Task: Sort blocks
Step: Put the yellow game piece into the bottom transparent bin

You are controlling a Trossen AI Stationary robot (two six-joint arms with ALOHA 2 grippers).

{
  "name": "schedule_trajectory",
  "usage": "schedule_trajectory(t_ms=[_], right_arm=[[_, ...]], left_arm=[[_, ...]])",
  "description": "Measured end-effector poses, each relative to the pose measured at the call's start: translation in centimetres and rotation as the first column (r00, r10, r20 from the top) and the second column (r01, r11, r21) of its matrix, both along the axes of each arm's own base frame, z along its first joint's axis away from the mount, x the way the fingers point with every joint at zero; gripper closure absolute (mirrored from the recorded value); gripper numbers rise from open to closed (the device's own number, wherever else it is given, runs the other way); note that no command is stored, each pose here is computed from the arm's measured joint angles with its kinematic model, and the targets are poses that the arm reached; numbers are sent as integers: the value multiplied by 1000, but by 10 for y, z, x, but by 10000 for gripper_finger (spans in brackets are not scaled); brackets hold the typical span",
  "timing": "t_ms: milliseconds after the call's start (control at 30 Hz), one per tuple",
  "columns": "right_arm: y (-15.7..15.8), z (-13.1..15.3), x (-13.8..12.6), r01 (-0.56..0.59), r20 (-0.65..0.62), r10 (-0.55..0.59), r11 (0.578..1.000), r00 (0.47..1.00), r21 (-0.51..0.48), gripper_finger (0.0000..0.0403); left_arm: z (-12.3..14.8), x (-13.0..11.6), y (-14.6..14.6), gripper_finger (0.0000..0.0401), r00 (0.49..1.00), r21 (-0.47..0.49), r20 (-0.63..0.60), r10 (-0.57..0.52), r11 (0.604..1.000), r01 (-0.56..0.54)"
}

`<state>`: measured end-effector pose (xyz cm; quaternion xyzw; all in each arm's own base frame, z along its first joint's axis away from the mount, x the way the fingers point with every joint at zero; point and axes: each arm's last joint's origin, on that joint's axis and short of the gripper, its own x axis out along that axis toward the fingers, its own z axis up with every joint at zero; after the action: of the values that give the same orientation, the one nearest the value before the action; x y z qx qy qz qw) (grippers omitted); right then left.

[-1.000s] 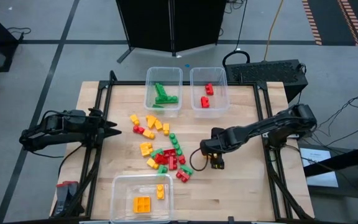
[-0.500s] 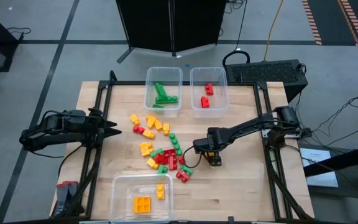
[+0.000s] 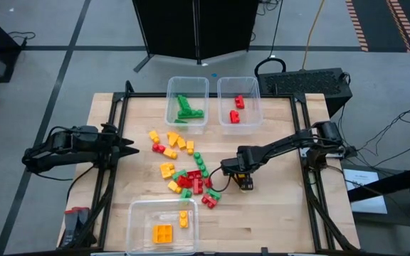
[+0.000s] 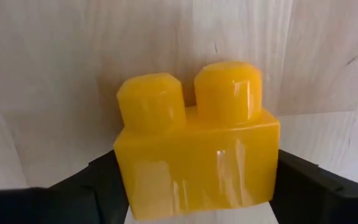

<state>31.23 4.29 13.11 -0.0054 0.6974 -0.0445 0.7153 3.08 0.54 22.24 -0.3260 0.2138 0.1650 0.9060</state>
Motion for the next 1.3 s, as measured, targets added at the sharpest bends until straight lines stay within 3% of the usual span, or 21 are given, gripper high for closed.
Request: schedule_trajectory(t_ms=[167,300,500,633,800,967,1133,1233,1300], right_arm=[[0,3,1,82,-16,-82,997,997,-7,121],[1,14,10,78,8,-78,997,997,-13,121],[7,58,43,78,198,-75,997,977,-5,121],[14,101,67,58,366,-52,998,929,-6,121],[23,161,88,49,586,-48,999,809,14,121],[44,204,103,-14,800,-55,997,598,79,121],[69,221,113,-121,917,-8,991,400,62,121],[86,214,118,-188,931,26,981,364,46,121],[97,205,122,-237,930,37,970,366,55,121]], left_arm=[[0,0,0,191,1000,0,0,0,1000,0],[0,0,0,191,1000,0,0,0,1000,0],[0,0,0,191,1000,0,0,0,1000,0],[0,0,0,191,1000,0,0,0,1000,0],[0,0,0,191,1000,0,0,0,1000,0],[0,0,0,191,1000,-5,1,3,1000,-3],[0,0,0,191,1000,-5,1,3,1000,-3],[0,0,0,191,1000,-5,1,3,1000,-3],[0,0,0,191,1000,-5,1,2,1000,-2]])
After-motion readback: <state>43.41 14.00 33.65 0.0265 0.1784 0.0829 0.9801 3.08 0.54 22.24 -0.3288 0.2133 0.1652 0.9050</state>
